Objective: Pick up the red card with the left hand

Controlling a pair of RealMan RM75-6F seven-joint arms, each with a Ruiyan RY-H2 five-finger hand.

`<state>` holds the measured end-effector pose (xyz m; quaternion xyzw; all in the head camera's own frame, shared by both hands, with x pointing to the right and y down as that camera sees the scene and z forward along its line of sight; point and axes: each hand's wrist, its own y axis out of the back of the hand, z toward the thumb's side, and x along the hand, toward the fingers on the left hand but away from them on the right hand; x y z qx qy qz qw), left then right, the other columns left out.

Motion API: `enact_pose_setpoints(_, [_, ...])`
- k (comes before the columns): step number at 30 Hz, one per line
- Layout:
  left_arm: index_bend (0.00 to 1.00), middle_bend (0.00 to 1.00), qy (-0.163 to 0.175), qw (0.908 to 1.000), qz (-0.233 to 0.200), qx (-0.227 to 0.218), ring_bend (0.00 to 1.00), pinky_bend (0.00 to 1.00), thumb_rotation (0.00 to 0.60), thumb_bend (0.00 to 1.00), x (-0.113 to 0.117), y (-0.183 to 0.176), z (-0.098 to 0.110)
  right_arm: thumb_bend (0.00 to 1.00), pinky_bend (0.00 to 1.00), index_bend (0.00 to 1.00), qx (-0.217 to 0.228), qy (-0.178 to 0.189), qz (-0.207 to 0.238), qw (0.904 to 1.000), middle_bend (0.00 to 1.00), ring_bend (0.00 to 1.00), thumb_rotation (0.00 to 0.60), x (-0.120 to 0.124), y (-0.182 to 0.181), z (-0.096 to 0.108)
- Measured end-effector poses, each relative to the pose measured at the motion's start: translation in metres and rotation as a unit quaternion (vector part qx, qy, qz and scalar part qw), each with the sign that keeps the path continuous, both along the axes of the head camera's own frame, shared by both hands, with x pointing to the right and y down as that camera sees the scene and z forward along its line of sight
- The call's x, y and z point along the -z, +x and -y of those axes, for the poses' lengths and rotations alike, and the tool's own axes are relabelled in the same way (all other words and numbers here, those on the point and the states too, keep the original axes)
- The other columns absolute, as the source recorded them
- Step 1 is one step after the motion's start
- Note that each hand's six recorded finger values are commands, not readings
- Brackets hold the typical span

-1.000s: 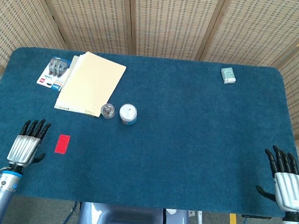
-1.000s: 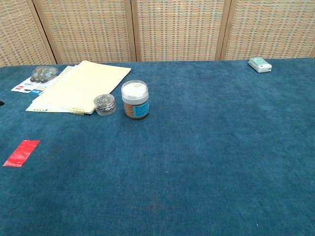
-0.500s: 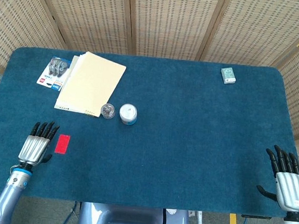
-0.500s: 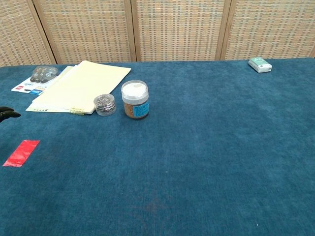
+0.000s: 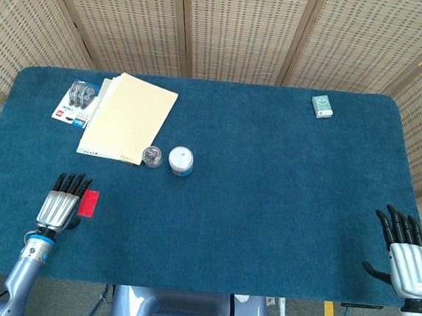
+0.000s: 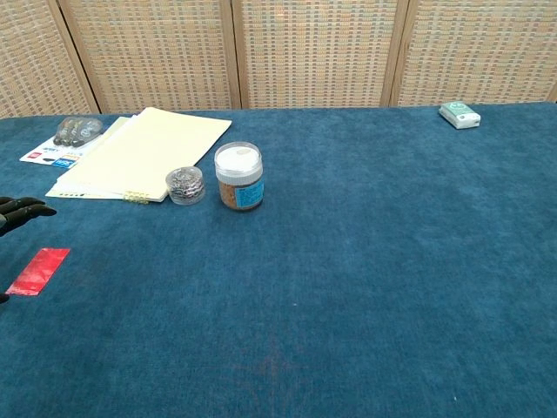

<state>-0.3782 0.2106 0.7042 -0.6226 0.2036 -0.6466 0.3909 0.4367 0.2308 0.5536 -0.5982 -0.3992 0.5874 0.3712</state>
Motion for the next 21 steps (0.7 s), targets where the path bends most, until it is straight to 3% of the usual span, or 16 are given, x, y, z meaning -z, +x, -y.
enact_pose_setpoints(21, [0.00, 0.00, -0.001, 0.9999, 0.009, -0.009, 0.00, 0.00, 0.600, 0.27, -0.013, 0.012, 0.008, 0.08, 0.00, 0.00, 0.001, 0.001, 0.003, 1.0000, 0.00, 0.00, 0.600, 0.001, -0.001, 0.000])
